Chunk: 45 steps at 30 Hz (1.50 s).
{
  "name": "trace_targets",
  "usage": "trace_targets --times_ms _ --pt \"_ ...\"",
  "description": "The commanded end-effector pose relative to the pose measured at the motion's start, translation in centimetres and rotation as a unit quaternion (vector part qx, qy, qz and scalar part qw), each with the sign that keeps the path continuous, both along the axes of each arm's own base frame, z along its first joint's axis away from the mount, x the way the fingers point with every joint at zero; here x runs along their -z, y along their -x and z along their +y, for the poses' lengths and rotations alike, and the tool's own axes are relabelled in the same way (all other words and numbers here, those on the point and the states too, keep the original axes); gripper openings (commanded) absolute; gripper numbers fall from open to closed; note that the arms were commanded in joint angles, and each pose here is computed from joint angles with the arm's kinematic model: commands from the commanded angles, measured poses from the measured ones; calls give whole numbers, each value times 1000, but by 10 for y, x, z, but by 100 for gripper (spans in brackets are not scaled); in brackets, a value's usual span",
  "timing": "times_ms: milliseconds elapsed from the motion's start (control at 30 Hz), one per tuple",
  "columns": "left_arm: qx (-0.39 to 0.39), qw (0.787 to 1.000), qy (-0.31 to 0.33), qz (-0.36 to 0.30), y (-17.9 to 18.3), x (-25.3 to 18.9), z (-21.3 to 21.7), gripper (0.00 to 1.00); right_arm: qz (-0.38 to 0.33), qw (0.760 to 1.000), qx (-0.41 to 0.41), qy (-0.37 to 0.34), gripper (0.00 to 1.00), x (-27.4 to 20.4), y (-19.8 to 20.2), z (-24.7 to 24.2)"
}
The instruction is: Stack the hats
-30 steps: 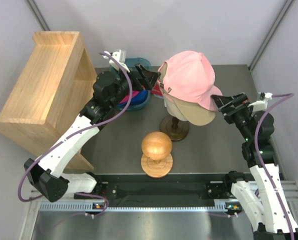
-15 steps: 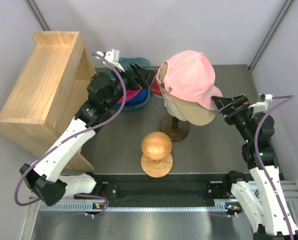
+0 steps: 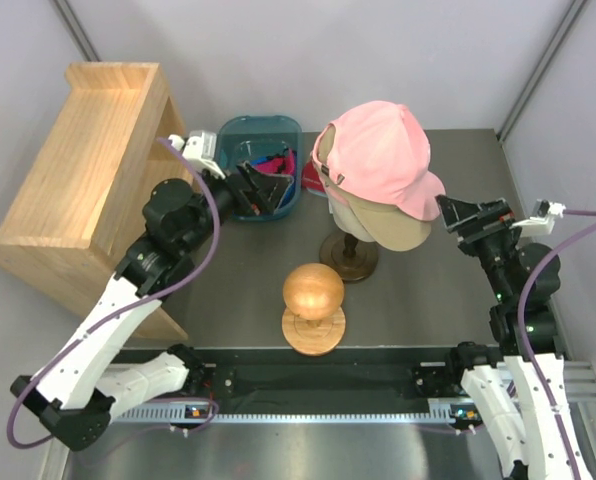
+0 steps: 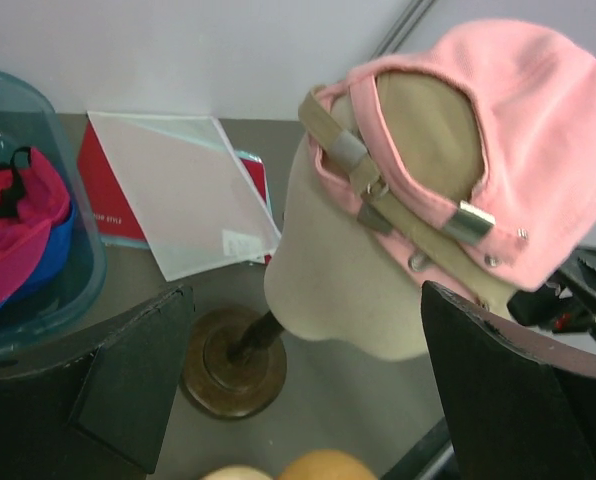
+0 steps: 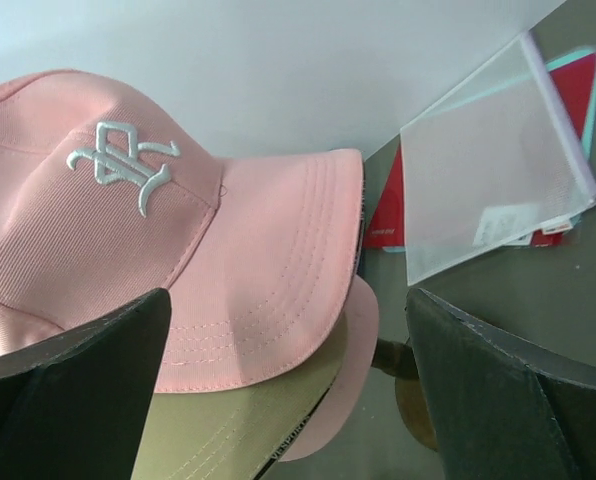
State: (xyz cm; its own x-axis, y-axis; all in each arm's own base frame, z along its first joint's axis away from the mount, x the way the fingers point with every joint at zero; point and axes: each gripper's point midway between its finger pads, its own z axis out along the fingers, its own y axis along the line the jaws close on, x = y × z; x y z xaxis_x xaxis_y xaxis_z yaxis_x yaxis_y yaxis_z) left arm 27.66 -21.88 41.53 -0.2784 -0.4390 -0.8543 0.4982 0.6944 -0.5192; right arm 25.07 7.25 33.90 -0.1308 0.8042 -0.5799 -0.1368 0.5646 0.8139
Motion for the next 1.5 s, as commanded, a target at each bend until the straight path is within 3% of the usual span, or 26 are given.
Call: trace_targets --times_ms 0,133,267,600,833,967,1100,1167,1300,1467 --pt "31 997 -46 44 30 35 9 99 -28 997 76 10 100 -24 15 -28" --pt "81 988 -81 102 57 80 7 99 -21 993 112 14 100 -24 18 -41" --pt "163 972 -75 154 91 105 -6 99 -18 992 121 25 100 -28 18 -45" --pt "178 952 -42 245 121 161 -3 99 0 995 103 13 99 -21 12 -37" --pt "219 942 -8 254 134 163 -14 99 13 995 95 14 100 -15 13 -35" --pt "210 951 2 227 138 154 -7 99 18 995 97 15 100 -11 14 -36" --pt "232 945 9 232 150 156 -7 99 26 995 96 17 100 -5 13 -35" --pt "243 944 4 223 155 153 -6 99 30 995 95 16 100 -2 12 -35" --pt "249 935 -71 241 168 185 6 98 37 994 98 22 100 3 12 -36" --pt "242 933 -76 254 167 203 7 99 45 994 98 20 99 9 8 -35"
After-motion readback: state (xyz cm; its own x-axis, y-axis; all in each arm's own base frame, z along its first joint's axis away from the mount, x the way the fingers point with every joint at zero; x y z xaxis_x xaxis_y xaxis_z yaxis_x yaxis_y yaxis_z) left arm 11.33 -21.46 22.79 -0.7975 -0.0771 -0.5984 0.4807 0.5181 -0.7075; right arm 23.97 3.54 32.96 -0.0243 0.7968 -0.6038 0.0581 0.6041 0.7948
